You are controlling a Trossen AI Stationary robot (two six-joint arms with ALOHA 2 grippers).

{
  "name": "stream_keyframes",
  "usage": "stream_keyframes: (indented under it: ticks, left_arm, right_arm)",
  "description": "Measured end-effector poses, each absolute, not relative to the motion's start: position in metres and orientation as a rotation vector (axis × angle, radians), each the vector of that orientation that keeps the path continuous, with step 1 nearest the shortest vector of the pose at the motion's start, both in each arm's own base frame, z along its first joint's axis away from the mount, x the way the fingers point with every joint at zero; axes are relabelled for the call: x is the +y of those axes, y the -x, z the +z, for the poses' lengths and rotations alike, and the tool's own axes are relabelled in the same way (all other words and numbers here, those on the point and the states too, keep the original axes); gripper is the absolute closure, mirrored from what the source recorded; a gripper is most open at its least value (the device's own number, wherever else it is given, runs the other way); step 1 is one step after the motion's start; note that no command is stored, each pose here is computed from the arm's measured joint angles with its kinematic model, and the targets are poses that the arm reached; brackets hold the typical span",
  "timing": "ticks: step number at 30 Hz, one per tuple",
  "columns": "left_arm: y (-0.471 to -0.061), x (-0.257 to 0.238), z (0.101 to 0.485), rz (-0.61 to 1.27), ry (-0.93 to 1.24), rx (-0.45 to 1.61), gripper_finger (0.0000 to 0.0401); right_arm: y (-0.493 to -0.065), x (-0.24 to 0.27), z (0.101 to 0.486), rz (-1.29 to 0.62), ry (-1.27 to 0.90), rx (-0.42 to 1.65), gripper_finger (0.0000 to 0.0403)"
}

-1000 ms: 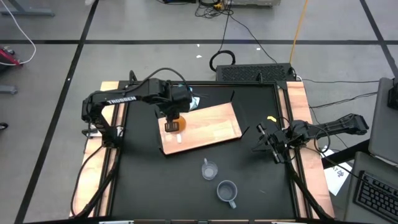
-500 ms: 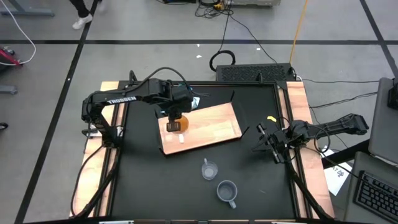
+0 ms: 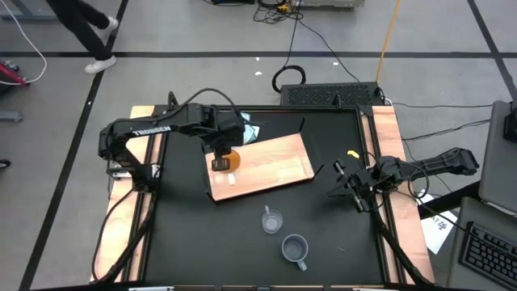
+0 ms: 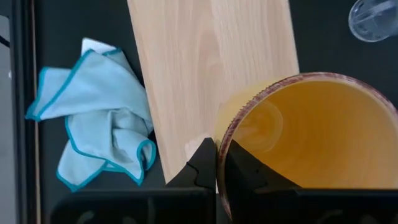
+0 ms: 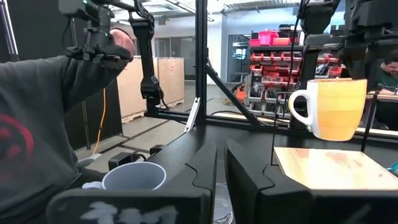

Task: Stack small to large cups/mugs on shelf
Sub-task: Put the yellow mug on the shelf

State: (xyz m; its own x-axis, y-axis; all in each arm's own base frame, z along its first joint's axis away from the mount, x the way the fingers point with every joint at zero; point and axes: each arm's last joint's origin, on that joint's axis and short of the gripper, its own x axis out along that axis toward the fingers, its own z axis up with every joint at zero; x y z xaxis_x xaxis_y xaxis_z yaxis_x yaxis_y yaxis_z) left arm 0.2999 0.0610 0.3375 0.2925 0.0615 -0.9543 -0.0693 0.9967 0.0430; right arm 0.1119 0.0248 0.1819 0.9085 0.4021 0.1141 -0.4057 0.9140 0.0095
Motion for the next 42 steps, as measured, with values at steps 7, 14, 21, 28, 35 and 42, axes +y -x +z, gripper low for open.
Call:
stream_keyframes:
  ticks: [7,14,21,28,35,42]
  left_arm:
    - [-0.282,0.06,0.333,0.107,0.022,1.213,0.0391]
    - [-0.276,0.058,0.32,0.107,0.057,1.256,0.0391]
    - [-0.277,0.058,0.306,0.093,0.065,1.262,0.0391]
    - [-0.279,0.059,0.291,0.093,0.058,1.26,0.0391]
    - [-0.278,0.058,0.283,0.093,0.061,1.272,0.0391]
    - [-0.28,0.059,0.284,0.1,0.066,1.253,0.0391]
  right_arm:
    - [-0.112,0.025,0.183,0.417,-0.033,-0.119,0.0378]
    - [-0.112,0.025,0.183,0.416,-0.028,-0.121,0.0378]
    - [-0.112,0.025,0.185,0.416,-0.025,-0.142,0.0378]
    - [-0.111,0.025,0.185,0.417,-0.024,-0.143,0.0378]
    - [-0.112,0.025,0.185,0.416,-0.024,-0.143,0.0378]
    - [-0.111,0.025,0.186,0.417,-0.032,-0.156,0.0378]
